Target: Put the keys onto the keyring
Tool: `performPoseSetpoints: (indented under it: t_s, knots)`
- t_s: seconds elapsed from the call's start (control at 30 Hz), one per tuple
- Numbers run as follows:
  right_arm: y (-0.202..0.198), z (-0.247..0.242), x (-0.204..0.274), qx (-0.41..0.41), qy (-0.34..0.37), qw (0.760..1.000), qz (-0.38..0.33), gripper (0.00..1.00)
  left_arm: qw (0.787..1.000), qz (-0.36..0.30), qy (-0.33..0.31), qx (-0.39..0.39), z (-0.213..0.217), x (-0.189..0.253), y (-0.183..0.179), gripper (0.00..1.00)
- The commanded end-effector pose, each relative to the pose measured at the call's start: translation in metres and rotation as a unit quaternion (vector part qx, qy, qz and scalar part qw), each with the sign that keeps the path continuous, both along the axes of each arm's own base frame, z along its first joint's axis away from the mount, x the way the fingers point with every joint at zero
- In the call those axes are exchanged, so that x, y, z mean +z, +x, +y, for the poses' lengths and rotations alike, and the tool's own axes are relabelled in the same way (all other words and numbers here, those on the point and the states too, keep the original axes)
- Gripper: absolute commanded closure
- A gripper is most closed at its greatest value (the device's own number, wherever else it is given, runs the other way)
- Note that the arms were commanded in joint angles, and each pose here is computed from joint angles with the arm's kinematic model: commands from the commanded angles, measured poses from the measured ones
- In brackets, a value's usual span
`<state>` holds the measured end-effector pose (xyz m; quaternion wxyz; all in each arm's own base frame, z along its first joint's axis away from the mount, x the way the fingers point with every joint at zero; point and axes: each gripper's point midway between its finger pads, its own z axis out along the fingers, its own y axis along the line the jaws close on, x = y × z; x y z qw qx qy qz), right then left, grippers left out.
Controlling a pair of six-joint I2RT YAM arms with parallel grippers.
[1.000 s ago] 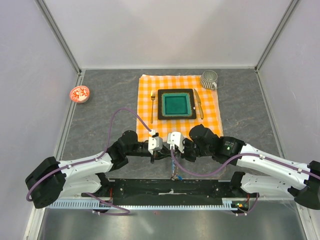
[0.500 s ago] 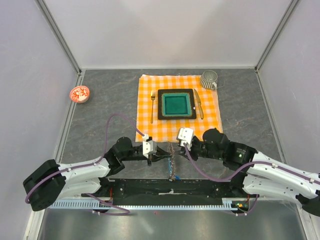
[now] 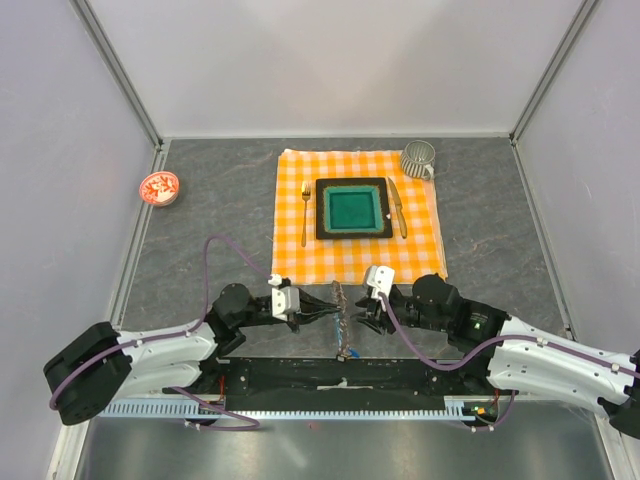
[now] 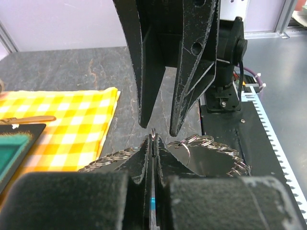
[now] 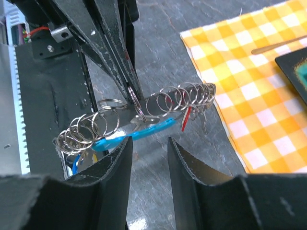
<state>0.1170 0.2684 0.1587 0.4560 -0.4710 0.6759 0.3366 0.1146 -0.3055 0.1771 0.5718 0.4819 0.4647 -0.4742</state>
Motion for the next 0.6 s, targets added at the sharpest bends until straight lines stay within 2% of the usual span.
performPoseSetpoints:
  t_s: [0.0, 0.33, 0.57]
  knots:
    - [-0.002, 0.014, 0.029, 0.022, 0.056, 0.998, -0.025, 0.57, 0.997, -0.048, -0.063, -0.002, 0.002, 0.039, -0.003, 0.98]
    - [-0.003, 0.021, 0.040, 0.042, 0.069, 0.996, -0.046, 0.57, 0.996, -0.056, -0.061, -0.023, 0.002, 0.041, -0.011, 0.98]
    - [-0.008, 0.024, 0.035, 0.062, 0.063, 0.995, -0.042, 0.65, 0.995, -0.064, -0.068, -0.030, 0.001, 0.047, -0.013, 0.98]
